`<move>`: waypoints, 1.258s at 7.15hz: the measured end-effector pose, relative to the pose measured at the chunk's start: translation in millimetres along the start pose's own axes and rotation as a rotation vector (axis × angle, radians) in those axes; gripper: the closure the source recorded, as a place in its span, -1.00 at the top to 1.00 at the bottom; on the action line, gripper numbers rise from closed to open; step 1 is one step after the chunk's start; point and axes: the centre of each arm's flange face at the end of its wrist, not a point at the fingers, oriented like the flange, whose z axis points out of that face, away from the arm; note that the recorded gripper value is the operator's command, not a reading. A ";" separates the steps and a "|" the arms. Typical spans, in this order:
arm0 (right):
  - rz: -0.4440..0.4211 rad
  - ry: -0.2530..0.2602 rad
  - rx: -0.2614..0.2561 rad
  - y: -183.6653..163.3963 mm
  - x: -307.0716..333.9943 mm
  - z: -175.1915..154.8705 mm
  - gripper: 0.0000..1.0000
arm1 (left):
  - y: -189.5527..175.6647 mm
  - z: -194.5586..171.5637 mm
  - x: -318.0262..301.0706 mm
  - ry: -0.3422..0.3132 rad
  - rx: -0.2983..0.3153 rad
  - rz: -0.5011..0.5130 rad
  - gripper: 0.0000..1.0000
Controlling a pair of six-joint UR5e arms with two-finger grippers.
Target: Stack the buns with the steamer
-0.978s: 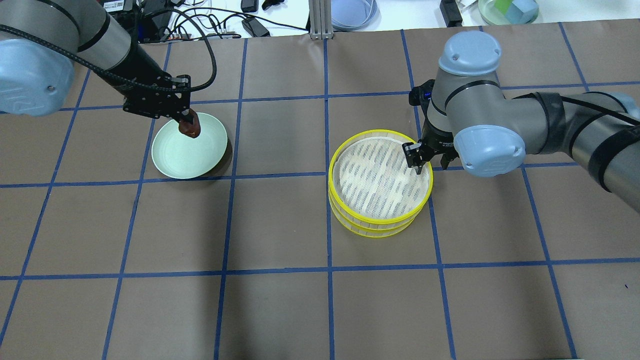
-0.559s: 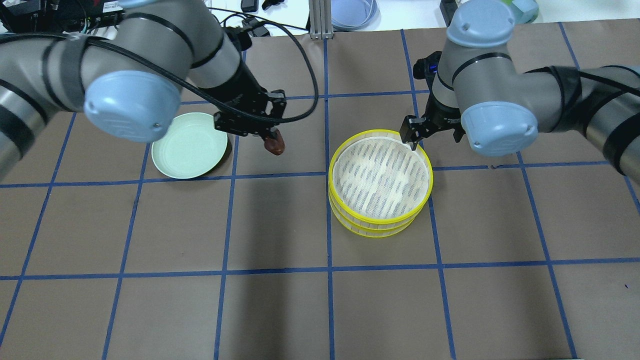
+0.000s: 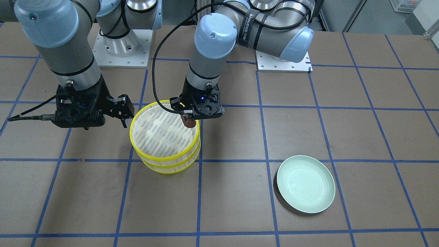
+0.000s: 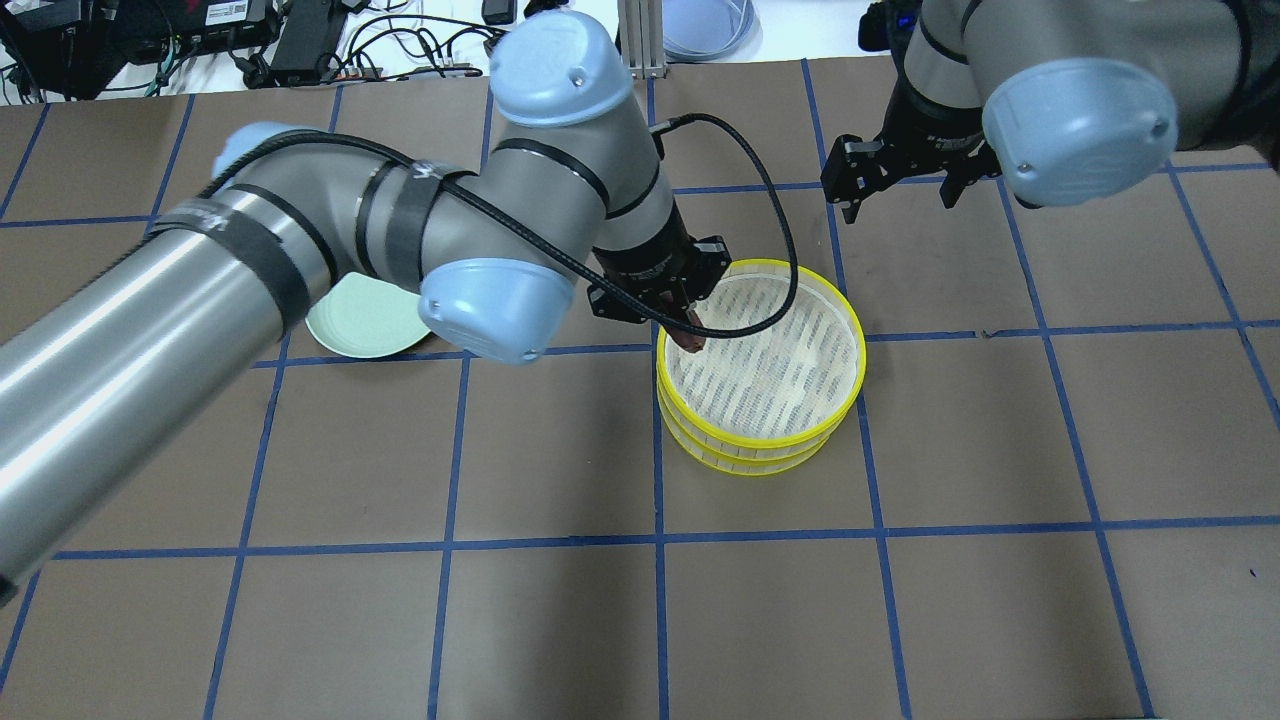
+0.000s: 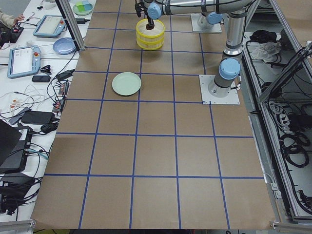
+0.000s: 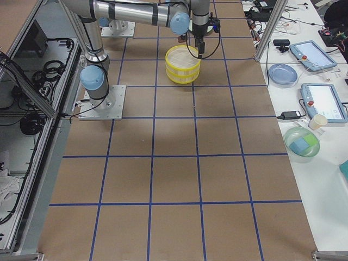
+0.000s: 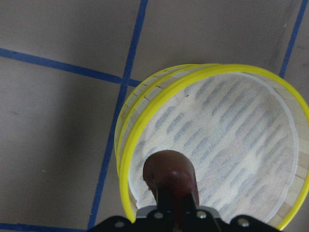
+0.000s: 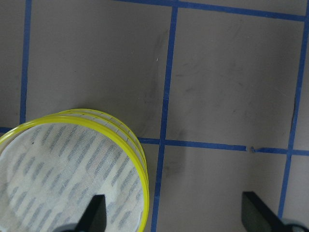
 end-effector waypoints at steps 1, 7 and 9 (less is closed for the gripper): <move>0.018 -0.001 0.005 -4.2 2.0 -25.2 1.00 | 1.7 18.6 12.1 0.007 0.009 0.002 0.99; 0.236 -0.010 0.040 48.5 -22.5 -89.7 0.99 | -18.9 -8.3 -8.0 -0.053 0.121 0.112 1.00; 0.253 -0.011 0.065 58.4 -31.0 -77.0 1.00 | -63.1 -66.9 -78.4 -0.142 0.136 0.203 1.00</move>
